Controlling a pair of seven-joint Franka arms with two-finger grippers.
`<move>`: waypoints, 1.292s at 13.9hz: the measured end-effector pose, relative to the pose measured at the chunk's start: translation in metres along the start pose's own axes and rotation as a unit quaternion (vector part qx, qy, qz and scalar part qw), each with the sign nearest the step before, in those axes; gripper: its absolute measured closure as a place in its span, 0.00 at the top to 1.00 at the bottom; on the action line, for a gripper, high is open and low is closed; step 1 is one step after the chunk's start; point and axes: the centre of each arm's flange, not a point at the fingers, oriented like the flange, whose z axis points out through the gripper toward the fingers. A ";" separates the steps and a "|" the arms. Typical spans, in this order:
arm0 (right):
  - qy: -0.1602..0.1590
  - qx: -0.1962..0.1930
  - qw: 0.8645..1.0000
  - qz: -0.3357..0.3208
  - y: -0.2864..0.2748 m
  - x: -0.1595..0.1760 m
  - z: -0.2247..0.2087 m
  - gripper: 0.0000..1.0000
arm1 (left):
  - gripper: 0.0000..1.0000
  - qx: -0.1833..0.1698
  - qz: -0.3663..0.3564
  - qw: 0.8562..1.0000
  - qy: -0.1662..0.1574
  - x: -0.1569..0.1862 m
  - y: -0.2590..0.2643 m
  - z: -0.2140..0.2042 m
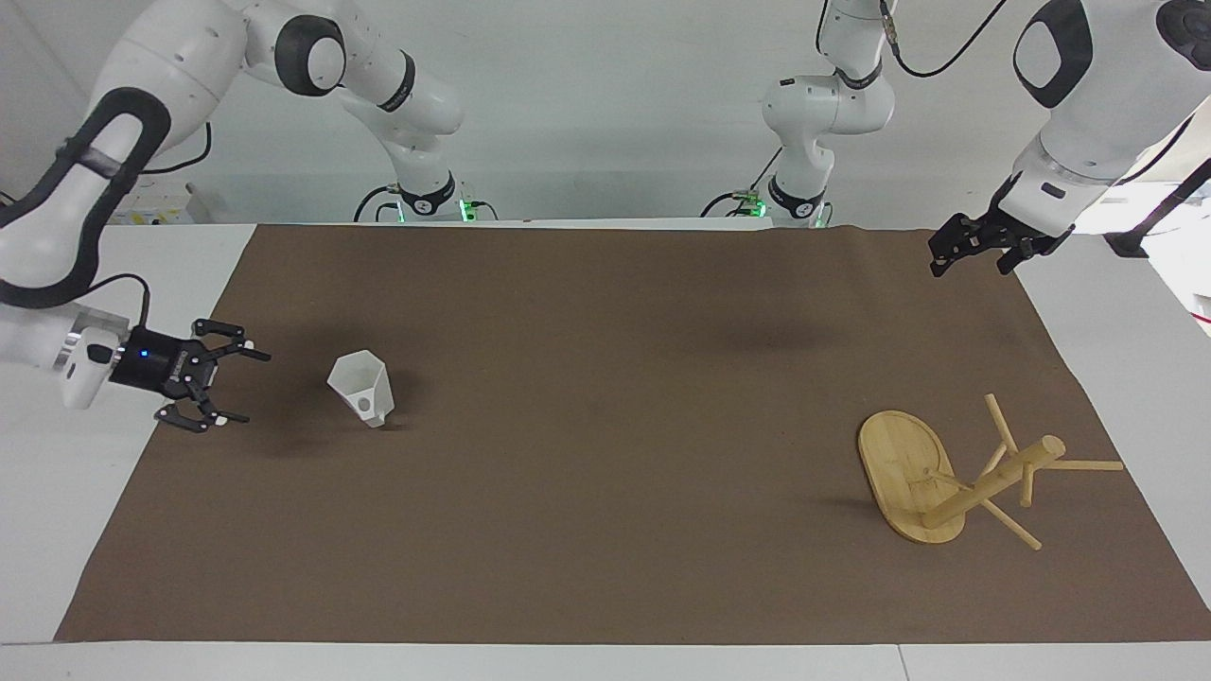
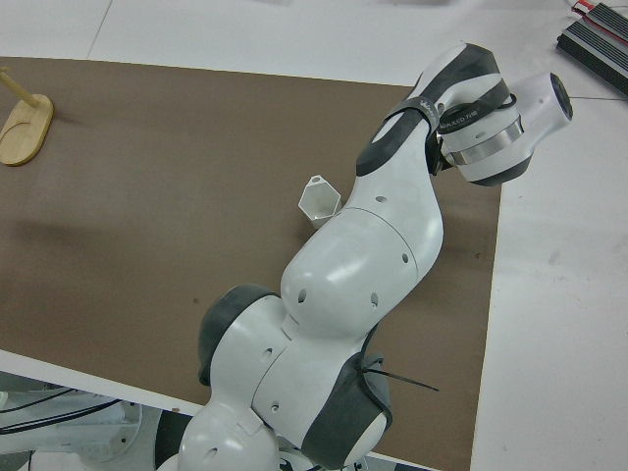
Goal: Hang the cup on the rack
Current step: 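Reach the right gripper to the white cup and grasp it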
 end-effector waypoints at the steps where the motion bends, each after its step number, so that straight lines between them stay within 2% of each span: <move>1: 0.041 0.006 0.999 -0.015 0.005 -0.020 0.017 1.00 | 1.00 0.000 0.000 1.000 0.000 0.000 0.000 0.000; 3: 0.097 0.012 0.994 -0.045 0.009 -0.048 0.052 1.00 | 1.00 0.000 0.000 1.000 0.000 0.000 0.000 0.000; 6: 0.128 0.025 0.987 -0.091 0.000 -0.059 0.077 1.00 | 1.00 0.000 0.000 1.000 0.000 0.000 0.000 0.000; 10: 0.144 0.037 0.981 -0.124 -0.015 -0.062 0.101 1.00 | 1.00 0.000 0.000 1.000 0.000 0.000 0.000 0.000; 18: 0.147 0.046 0.979 -0.130 -0.022 -0.062 0.123 1.00 | 1.00 0.000 0.004 1.000 0.000 0.000 0.004 0.000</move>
